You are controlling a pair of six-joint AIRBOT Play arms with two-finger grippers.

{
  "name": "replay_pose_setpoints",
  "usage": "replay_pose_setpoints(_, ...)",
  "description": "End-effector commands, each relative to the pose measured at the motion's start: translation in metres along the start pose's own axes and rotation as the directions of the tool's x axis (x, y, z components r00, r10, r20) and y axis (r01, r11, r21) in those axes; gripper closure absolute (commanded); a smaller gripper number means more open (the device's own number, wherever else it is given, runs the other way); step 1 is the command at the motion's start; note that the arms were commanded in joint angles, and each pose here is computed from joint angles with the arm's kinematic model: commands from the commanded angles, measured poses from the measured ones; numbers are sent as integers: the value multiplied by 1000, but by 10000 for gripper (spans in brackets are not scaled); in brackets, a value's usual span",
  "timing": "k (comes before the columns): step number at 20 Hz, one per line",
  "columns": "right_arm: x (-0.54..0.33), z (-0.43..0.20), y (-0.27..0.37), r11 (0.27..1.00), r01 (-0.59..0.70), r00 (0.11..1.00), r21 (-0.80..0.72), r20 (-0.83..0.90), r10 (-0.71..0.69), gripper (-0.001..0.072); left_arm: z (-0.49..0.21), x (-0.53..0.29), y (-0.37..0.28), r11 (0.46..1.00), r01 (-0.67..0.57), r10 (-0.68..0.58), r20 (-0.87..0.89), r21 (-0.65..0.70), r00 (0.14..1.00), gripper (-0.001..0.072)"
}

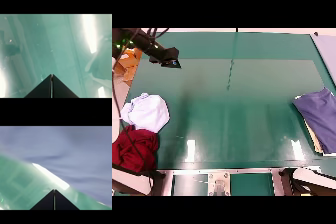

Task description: Fold the shirts.

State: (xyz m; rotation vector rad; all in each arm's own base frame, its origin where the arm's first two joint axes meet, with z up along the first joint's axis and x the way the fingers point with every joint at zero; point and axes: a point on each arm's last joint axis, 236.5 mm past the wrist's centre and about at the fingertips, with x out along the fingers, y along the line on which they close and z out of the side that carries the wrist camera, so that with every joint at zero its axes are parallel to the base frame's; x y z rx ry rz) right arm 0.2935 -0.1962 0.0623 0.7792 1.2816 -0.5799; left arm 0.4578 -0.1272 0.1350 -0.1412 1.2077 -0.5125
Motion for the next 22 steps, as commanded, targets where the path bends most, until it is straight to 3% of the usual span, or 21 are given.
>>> replay_pose_setpoints(1, 7, -35, 99, 951, -125, 992, -283, -25, 123, 697, -18, -17, -9, 1000, -9, 9, 11, -11, 1000, 690)
replay_pose_setpoints(6, 32, -143, 155, 800, -180, 983, -573, -94, 155, 697, -126, 0, -2, 994, -55, 48, -75, -98, 996, 690)
replay_pose_setpoints(12, 48, -222, 173, 656, -225, 974, -720, -155, 164, 696, -224, 20, -3, 986, -67, 52, -97, -152, 994, 689)
replay_pose_setpoints(16, 47, -241, 181, 612, -242, 970, -753, -180, 163, 695, -221, 21, -1, 986, -69, 58, -76, -153, 995, 688)
replay_pose_setpoints(22, 47, -241, 181, 611, -243, 970, -753, -181, 163, 695, -216, 22, 0, 986, -71, 63, -57, -154, 996, 688)
